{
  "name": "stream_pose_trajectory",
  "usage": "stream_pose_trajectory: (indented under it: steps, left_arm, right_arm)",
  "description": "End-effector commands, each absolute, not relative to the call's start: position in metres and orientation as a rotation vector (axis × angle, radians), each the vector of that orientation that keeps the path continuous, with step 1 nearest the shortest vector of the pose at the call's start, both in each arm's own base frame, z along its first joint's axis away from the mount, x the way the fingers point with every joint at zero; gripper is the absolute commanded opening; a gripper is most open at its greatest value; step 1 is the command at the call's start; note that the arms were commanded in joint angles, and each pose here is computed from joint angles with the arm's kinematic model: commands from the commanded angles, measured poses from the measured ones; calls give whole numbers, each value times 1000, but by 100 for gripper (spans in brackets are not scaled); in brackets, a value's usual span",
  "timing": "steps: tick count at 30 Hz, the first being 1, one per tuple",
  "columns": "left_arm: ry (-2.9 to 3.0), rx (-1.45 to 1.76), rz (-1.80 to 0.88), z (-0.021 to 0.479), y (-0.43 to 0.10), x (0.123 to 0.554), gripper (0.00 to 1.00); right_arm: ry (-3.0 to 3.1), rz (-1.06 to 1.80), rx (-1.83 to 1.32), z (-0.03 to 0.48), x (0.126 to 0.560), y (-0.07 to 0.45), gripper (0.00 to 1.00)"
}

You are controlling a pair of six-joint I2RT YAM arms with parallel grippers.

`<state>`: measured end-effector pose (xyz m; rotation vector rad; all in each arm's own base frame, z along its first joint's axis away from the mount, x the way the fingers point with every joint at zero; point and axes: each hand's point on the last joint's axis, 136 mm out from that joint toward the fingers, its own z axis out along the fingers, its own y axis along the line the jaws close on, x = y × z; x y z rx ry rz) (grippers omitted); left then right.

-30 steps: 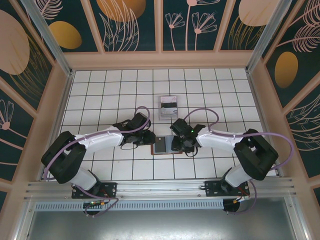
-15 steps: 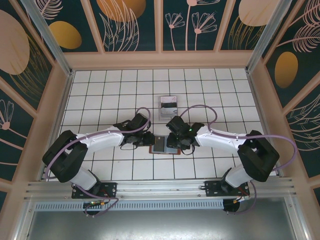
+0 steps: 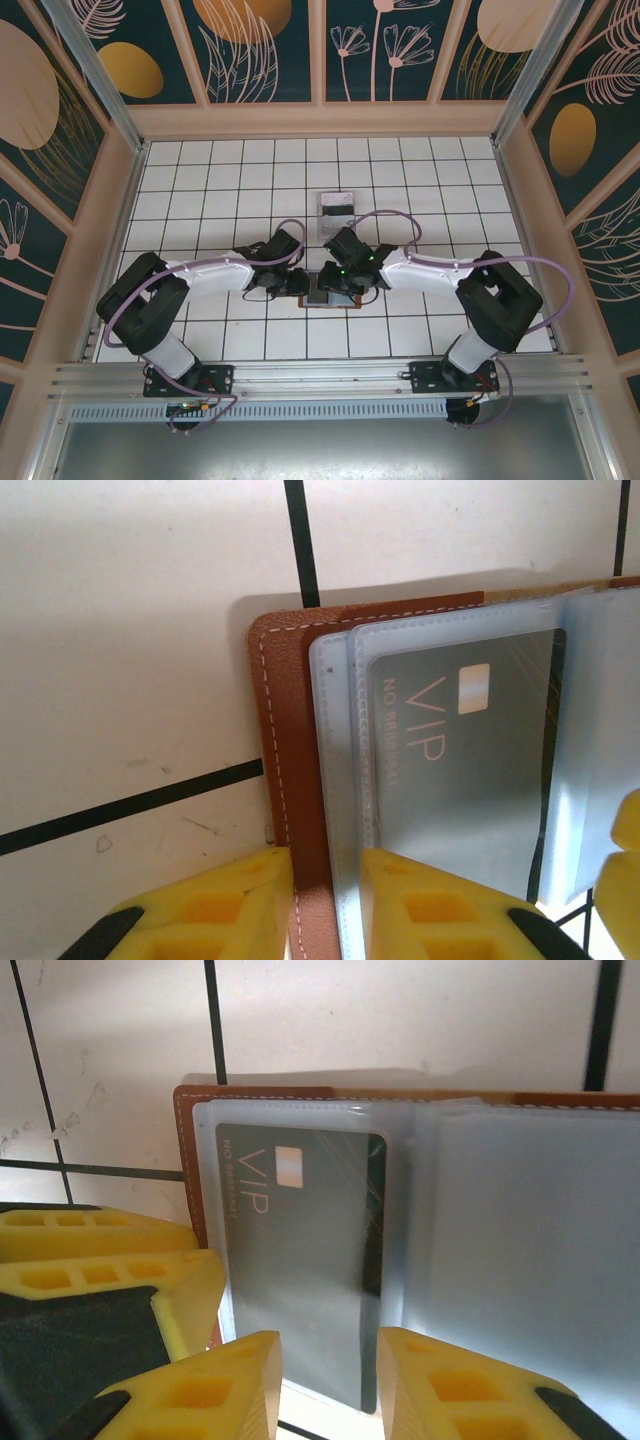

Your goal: Take the credit cards out of the card holder

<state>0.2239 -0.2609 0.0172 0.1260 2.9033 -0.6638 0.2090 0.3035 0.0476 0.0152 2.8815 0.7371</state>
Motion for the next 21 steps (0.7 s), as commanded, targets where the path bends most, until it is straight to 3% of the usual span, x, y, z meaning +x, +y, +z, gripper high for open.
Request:
stream_pose_trajectory:
  steps: [1,21]
  left_arm:
    - [2955,128,-587,4,-249,218,24]
    - [2963,113,-581,3,-246,215,24]
  right_arm:
    - [2857,796,-2,51,216,318,31]
    - [2918,600,-29,29,219,303,28]
